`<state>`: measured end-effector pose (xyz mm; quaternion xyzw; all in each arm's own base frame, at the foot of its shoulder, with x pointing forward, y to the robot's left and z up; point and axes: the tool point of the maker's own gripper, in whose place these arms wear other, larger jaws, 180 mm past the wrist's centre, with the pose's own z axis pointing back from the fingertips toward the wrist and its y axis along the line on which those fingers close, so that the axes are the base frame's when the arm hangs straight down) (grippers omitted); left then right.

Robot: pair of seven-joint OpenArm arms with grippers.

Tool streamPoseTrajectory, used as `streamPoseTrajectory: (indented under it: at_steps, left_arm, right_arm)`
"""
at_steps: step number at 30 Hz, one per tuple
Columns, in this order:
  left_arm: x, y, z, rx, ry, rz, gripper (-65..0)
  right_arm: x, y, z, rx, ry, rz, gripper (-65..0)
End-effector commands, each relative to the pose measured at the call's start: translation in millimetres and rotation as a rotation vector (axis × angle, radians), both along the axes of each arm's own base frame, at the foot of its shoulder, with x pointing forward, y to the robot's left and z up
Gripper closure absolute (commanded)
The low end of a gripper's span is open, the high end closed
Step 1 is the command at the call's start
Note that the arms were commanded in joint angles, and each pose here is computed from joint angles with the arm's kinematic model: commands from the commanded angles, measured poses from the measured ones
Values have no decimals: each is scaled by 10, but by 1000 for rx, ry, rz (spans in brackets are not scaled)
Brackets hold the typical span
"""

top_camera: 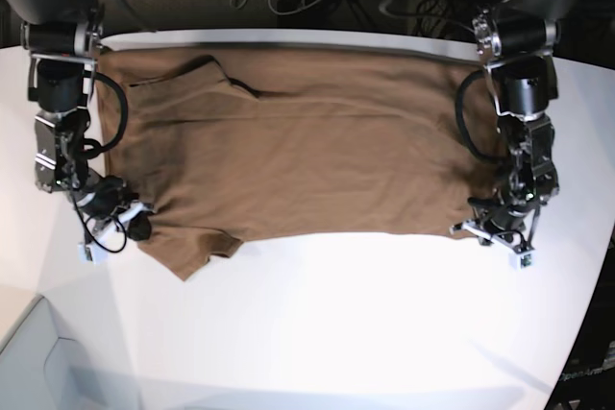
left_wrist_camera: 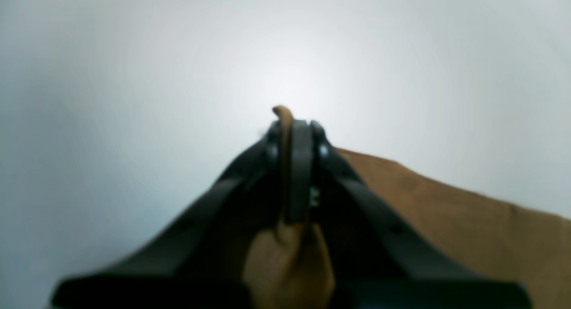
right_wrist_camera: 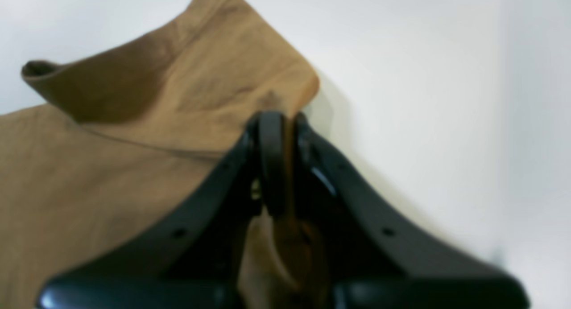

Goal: Layout the t-shirt on the table in an organized manner, then fold the t-shirt properly
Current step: 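Grasp the hem with both grippers and fold it toward the collar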

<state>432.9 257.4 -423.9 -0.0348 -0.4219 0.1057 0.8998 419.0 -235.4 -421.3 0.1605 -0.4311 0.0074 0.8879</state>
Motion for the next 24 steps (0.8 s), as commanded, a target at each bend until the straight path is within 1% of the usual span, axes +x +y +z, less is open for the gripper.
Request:
streamPoseTrajectory:
  at_steps: [1,4,7,9,12,17,20,24]
  left_arm:
    - [121,21,195,17,-48,-9,-1]
    - [103,35,304,35,-62,-17,-1]
    - [118,25,411,43,-59,-27,-1]
    - [67,18,406,46,-49,-32,-1]
    - [7,21,514,75,-80,-42,-1]
    - [-95,-80,665,99,-136,-62,-1]
    - [-205,-114,648,108,-138,-70,-1]
    - [-316,-218,698,111,-161,-83,-1]
  right_arm:
    - [149,-51,251,-5,-86,-5,0]
    - [126,-4,408,-26,-159,17,0]
    - [100,70,558,-48,-210,47,0]
    - [57,112,616,-59,-232,64,0]
    - [-35,169,659,-72,-255,85,0]
    - [-185,29,783,-81,-298,35,0]
    - [-330,-18,813,-90,-314,15,0]
    - [-488,29,900,-109,-342,35,0]
